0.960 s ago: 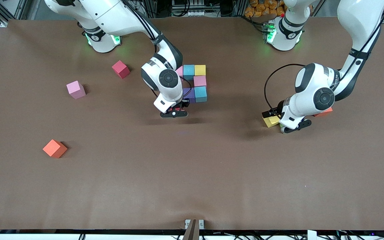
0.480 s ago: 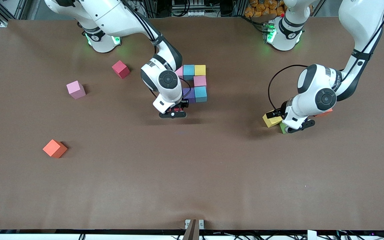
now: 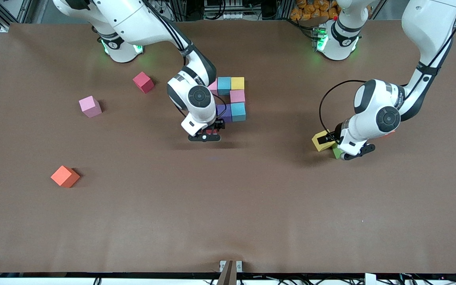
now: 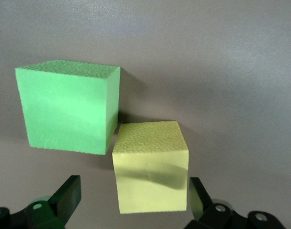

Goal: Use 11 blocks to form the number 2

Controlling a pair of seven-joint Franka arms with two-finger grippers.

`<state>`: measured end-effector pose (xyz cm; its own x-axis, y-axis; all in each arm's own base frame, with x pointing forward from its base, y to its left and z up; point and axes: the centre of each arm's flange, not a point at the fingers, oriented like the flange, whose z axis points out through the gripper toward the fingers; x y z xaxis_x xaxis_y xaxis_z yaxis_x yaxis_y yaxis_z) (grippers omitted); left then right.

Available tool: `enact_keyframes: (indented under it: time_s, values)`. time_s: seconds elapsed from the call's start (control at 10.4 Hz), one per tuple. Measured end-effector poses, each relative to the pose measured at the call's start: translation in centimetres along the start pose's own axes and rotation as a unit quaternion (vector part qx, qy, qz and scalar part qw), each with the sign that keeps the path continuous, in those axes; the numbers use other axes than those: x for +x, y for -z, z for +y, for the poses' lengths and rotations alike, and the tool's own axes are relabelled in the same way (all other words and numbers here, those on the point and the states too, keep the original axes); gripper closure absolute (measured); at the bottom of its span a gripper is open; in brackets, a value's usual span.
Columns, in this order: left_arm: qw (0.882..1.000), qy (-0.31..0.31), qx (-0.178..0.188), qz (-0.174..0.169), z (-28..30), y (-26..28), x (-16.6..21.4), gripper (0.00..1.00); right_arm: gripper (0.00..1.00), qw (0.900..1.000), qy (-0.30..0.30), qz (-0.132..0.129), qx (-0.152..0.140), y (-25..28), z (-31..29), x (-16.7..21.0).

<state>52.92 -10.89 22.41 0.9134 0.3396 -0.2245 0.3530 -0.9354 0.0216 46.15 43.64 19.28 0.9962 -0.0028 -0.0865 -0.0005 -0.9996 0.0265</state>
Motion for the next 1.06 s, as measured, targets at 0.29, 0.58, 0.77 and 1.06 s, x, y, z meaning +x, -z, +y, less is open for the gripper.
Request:
enact_keyframes:
  time_s: [0.29, 0.58, 0.77, 1.06]
  values:
    - [1.0, 0.002, -0.011, -0.001, 0.8, -0.8, -0.2, 0.0, 0.0, 1.0, -0.012, 0.004, 0.0, 3.0, 1.0, 1.1]
    - [1.0, 0.005, -0.007, -0.003, 0.7, -1.6, 0.0, 0.0, 0.0, 1.0, -0.029, -0.001, -0.005, 6.0, 5.2, 3.9]
    - [1.0, 0.005, -0.006, -0.007, 0.7, -2.3, 0.0, 0.0, 0.0, 1.0, -0.017, -0.012, -0.009, 6.6, 10.1, 6.9]
    - [1.0, 0.002, -0.004, -0.01, 1.1, -3.2, -0.1, 0.1, 0.0, 0.999, 0.034, -0.01, 0.0, 7.8, 18.7, 11.8]
